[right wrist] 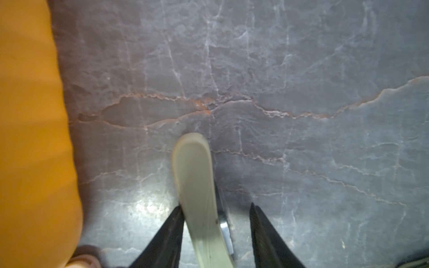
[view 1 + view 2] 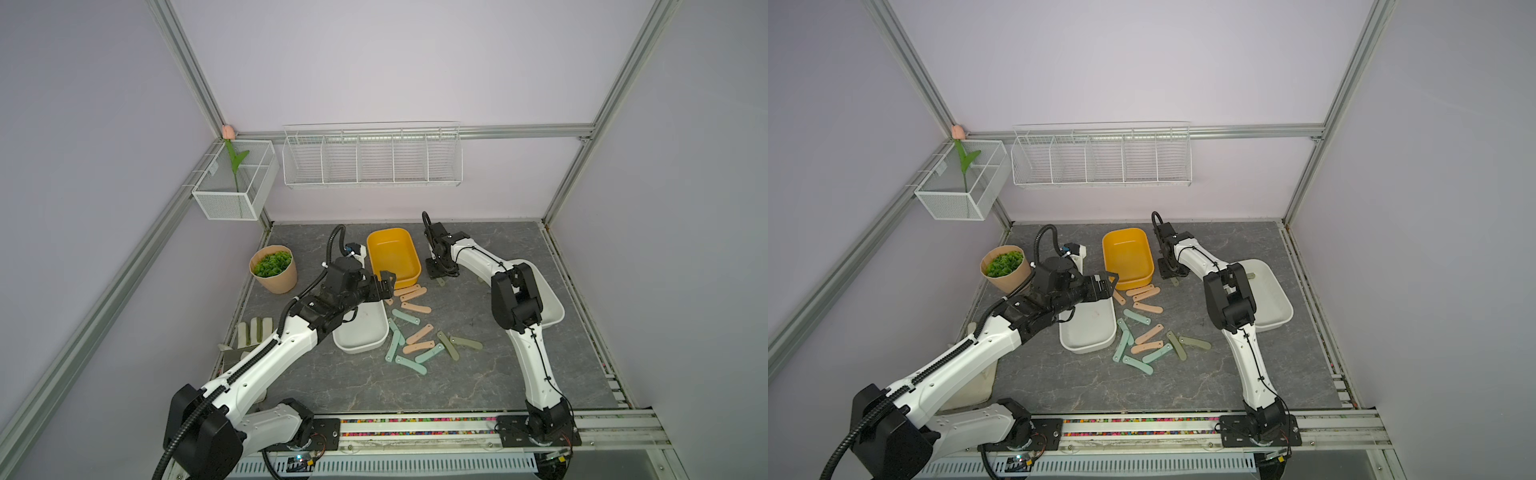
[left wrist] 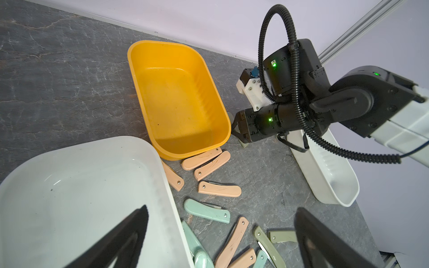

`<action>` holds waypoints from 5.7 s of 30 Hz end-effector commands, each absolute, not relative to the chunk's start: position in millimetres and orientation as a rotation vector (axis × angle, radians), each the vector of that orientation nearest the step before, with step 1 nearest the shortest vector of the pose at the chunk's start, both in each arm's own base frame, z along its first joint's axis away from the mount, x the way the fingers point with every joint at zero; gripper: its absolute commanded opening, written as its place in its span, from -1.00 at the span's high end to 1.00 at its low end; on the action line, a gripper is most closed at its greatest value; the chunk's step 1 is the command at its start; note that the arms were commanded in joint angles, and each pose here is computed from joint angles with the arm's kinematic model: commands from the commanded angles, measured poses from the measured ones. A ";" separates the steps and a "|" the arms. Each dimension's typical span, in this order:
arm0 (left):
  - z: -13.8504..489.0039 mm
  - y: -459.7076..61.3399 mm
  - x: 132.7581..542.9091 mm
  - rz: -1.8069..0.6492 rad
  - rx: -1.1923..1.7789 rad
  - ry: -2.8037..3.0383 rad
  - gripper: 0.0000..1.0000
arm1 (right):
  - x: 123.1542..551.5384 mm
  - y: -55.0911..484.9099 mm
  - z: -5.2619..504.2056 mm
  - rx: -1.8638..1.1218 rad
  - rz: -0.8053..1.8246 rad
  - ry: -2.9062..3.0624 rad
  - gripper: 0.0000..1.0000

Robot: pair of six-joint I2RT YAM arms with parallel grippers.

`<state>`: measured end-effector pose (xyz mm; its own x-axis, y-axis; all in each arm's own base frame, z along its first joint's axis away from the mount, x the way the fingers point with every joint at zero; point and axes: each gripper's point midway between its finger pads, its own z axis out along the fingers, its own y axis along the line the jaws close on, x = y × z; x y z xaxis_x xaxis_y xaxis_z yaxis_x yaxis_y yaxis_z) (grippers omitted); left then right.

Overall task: Place the fruit knives into the storage box by color
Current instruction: Pick up the fruit knife from the center of the board, then place the fruit knife in the storage box, then move the storage box to the center of the board.

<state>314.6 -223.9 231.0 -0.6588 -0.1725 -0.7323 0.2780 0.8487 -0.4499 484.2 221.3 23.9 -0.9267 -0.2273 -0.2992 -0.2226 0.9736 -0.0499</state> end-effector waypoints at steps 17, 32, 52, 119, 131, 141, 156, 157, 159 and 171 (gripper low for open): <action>240.9 -231.7 319.4 -0.735 0.076 2.166 -0.99 | 470.2 230.3 30.6 -0.264 0.129 2.833 0.43; 246.3 -236.0 319.7 -0.761 0.086 2.157 -0.99 | 466.4 216.4 85.1 -0.088 0.285 2.720 0.45; 264.2 -323.8 332.6 -0.876 0.250 2.142 -0.99 | 425.7 79.2 160.1 0.491 0.424 2.499 0.44; 233.3 -458.3 339.5 -0.956 0.473 2.219 -0.99 | 424.4 -15.7 36.5 1.385 0.644 2.329 -0.21; 231.3 -457.9 338.3 -0.951 0.480 2.227 -0.99 | 429.4 -8.0 33.9 1.365 0.654 2.338 -0.22; 239.9 -445.1 334.4 -0.932 0.458 2.212 -0.99 | 422.9 -5.3 77.3 1.209 0.651 2.341 -0.21; 247.5 -359.3 302.9 -0.799 0.304 2.175 -0.99 | 379.9 64.1 141.5 0.721 0.547 2.469 -0.32; 247.2 -354.8 301.1 -0.792 0.299 2.174 -0.99 | 379.7 68.8 138.6 0.709 0.540 2.484 -0.32; 246.8 -347.0 296.8 -0.786 0.288 2.171 -0.99 | 380.4 75.7 130.7 0.691 0.516 2.513 -0.32; 249.3 -323.3 286.1 -0.748 0.288 2.152 -0.99 | 395.5 69.2 89.9 0.710 0.337 2.610 -0.32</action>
<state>286.6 -331.1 242.4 -0.6588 -0.0365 -0.7514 0.4421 0.7893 -0.4260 389.5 76.9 85.9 -0.7877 0.5437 -0.2897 0.4252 0.8200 0.3831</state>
